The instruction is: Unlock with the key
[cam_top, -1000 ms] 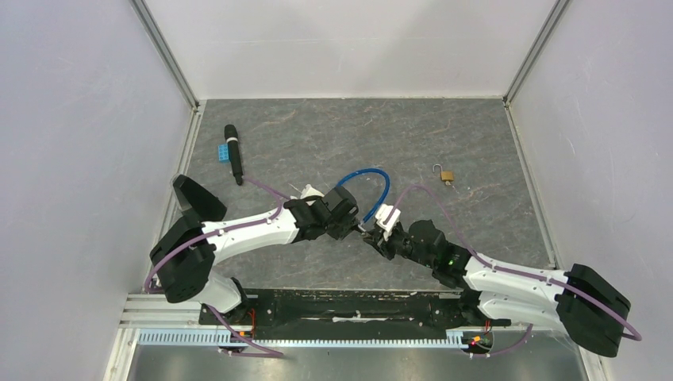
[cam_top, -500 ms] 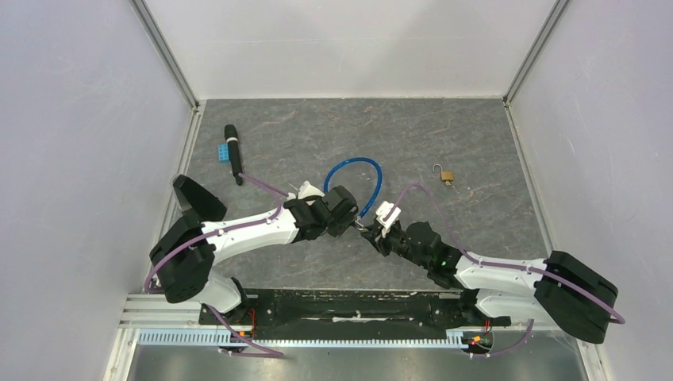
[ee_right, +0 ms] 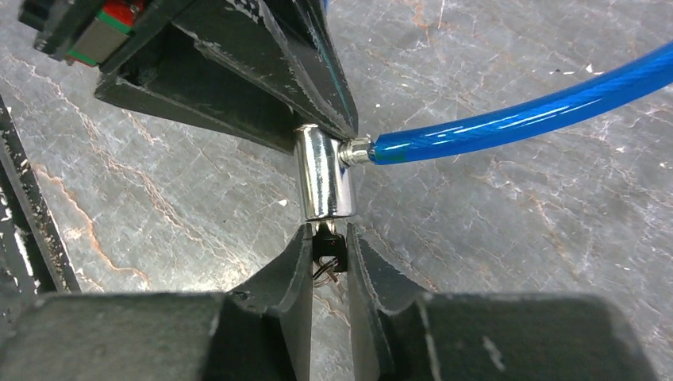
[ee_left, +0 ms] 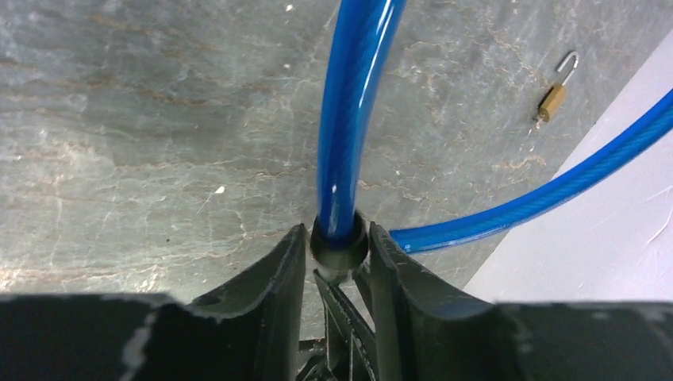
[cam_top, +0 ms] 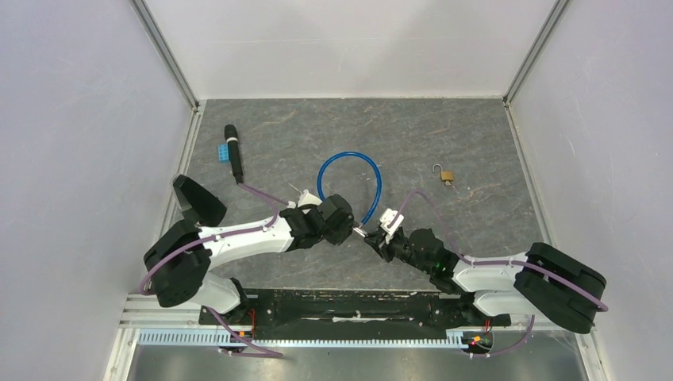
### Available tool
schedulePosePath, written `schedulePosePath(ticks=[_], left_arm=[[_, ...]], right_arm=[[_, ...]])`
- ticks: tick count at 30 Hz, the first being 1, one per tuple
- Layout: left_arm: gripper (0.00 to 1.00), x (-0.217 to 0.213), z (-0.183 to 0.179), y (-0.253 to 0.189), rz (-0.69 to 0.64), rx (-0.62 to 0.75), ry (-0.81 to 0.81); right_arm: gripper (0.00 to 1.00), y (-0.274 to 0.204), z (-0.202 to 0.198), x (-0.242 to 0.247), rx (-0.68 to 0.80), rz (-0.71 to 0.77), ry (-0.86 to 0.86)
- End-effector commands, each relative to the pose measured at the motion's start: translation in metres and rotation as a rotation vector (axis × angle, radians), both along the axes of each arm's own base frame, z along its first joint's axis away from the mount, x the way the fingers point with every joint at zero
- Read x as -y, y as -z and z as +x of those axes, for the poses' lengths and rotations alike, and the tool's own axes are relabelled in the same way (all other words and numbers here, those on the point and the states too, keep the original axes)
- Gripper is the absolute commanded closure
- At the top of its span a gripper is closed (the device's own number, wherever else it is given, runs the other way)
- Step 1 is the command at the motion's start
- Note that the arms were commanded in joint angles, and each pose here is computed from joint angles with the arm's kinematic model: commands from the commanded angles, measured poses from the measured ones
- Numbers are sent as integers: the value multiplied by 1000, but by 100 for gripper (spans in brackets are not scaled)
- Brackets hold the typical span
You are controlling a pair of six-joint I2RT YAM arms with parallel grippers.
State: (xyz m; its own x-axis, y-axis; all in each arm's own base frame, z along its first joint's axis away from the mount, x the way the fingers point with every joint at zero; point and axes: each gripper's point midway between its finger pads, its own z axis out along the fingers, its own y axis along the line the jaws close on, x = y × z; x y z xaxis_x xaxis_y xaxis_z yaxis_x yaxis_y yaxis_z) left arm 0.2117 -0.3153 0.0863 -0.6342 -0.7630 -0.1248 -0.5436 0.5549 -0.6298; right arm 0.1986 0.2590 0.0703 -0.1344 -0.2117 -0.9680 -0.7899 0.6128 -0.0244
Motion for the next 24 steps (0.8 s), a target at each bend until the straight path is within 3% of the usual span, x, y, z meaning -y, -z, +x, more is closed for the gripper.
schedulePosePath(ticks=[1, 4, 9, 11, 14, 16, 19, 24], left_arm=[[54, 32, -41, -8, -136, -126, 126], [43, 29, -42, -4, -138, -139, 114], [14, 23, -43, -2, -141, -140, 95], [8, 18, -42, -1, -142, -136, 78], [7, 12, -41, -1, -147, -126, 55], [7, 5, -39, 1, -141, -123, 41], [8, -10, -33, 2, -120, -111, 13], [7, -40, -17, 0, -99, -67, -38]], right_arm=[[100, -54, 22, -14, 130, 158, 28], [100, -50, 20, -18, 111, 156, 8], [100, -46, 20, -20, 76, 175, 12], [100, -47, 22, -20, 61, 190, 21], [100, -44, 21, -23, 41, 176, 2], [89, -42, 23, -20, 32, 162, 16], [59, -44, 30, -17, 25, 121, 50], [29, -34, 31, -20, -58, 17, 45]])
